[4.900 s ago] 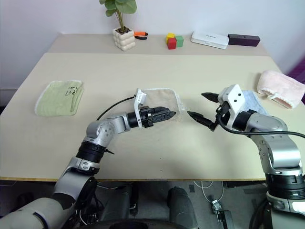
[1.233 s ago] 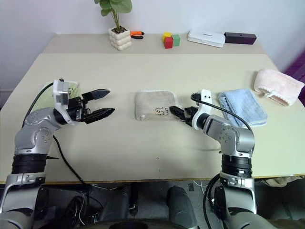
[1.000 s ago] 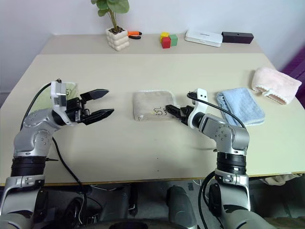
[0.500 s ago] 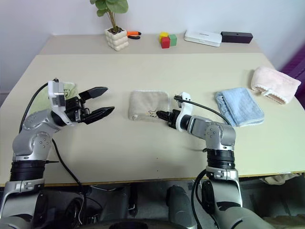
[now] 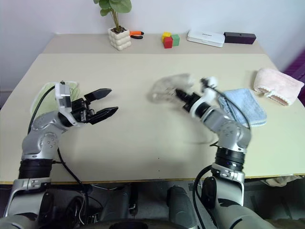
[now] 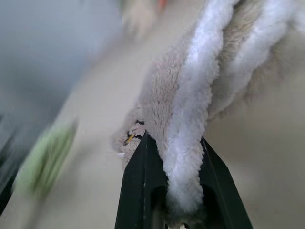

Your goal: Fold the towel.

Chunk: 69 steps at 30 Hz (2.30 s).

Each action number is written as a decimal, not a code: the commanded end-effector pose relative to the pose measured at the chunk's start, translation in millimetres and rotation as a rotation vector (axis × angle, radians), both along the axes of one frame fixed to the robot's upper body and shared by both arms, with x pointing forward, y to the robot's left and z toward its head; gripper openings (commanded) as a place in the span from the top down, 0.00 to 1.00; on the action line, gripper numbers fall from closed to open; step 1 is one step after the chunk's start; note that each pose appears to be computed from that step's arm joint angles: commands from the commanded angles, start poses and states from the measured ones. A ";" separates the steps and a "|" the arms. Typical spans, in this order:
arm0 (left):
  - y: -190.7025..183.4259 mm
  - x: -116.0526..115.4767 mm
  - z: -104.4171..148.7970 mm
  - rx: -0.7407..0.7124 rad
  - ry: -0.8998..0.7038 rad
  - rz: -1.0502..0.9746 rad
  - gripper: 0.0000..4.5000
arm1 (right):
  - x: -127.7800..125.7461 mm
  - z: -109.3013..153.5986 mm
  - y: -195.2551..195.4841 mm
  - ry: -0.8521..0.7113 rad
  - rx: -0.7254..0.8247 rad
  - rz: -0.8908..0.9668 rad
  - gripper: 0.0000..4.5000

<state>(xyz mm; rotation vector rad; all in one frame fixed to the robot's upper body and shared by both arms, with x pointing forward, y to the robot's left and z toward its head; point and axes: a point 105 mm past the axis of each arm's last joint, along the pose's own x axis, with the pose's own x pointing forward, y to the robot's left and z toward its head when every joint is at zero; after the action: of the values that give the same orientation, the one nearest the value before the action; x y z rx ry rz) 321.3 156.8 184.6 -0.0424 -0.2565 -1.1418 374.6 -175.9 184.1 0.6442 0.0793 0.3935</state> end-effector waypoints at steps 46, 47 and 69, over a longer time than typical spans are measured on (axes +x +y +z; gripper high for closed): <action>-25.4 9.5 12.9 -0.028 -0.037 -0.090 0.00 | -61.9 -47.5 -133.2 0.035 0.085 -0.844 0.98; -25.8 9.8 12.8 -0.028 -0.038 -0.091 0.00 | -62.0 -44.8 -132.7 0.021 0.095 -0.842 0.91; -34.4 17.9 15.3 -0.047 -0.053 -0.107 0.00 | -99.7 -18.1 -181.0 -0.021 -0.167 -1.208 0.01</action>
<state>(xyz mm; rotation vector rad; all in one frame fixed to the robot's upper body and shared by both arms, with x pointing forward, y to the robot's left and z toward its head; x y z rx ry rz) 339.2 123.5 189.2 -0.1038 -0.2868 -1.2375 285.1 -347.7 136.4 0.5130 -0.1867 -0.7312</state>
